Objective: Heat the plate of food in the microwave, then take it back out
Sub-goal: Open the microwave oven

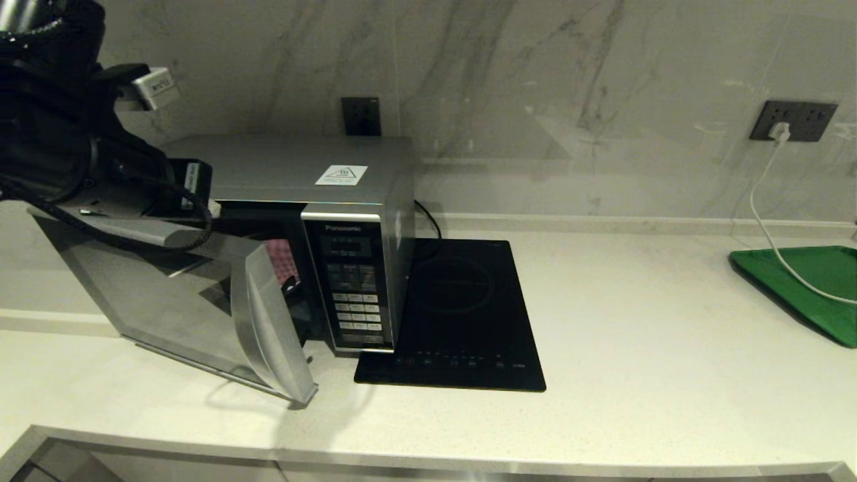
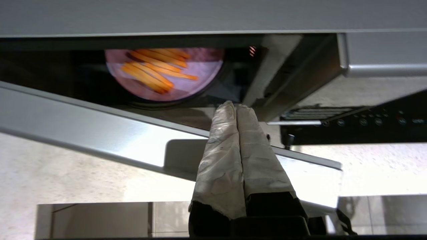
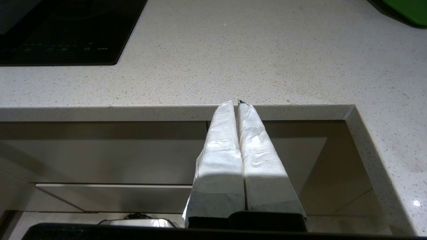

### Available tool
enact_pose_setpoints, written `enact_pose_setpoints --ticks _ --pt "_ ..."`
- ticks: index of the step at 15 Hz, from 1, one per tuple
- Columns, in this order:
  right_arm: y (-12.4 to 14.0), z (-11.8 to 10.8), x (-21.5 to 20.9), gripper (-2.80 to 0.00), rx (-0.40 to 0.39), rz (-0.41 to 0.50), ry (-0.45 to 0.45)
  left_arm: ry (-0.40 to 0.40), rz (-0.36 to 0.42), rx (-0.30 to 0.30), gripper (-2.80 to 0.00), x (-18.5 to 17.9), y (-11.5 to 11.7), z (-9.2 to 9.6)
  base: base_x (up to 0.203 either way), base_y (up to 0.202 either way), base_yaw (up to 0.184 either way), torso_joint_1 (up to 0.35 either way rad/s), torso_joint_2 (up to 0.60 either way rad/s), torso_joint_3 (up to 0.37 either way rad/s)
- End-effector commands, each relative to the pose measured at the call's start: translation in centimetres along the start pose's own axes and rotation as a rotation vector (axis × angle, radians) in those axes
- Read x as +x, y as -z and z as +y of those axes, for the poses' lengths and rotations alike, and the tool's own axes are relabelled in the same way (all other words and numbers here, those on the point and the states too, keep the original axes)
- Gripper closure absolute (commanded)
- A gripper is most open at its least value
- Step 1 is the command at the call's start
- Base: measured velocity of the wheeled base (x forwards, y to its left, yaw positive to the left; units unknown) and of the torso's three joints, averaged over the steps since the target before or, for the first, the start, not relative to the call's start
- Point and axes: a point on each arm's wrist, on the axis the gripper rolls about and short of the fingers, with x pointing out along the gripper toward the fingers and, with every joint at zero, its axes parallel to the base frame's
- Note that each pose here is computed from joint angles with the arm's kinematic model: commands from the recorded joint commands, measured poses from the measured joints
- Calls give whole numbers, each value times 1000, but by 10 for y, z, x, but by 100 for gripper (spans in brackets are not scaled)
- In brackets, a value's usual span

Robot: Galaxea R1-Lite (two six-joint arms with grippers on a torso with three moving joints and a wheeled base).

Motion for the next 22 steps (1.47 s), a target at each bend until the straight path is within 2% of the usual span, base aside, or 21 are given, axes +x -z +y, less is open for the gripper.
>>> enact_pose_setpoints --ticks 1,4,7,10,12,15,18,22 --pt "0 0 0 0 1 1 0 4 31 0 0 9 3 -4 0 0 0 0 0 0" --pt "0 0 0 0 1 1 0 -31 48 -31 0 18 4 -5 0 0 0 0 0 0" --pt "0 0 0 0 1 1 0 -73 71 -36 0 19 12 -3 0 0 0 0 0 0" --pt "0 0 0 0 1 1 0 -176 35 -38 0 3 15 2 0 0 0 0 0 0" --pt "0 0 0 0 1 1 -2 -238 35 -41 0 -9 26 8 0 0 0 0 0 0" --pt "0 0 0 0 1 1 0 -284 -4 -64 0 -40 39 20 0 0 0 0 0 0" --pt "0 0 0 0 1 1 0 -349 30 -69 0 -54 64 37 0 0 0 0 0 0" --pt "0 0 0 0 1 1 -1 -428 -5 -94 0 -79 73 55 0 0 0 0 0 0"
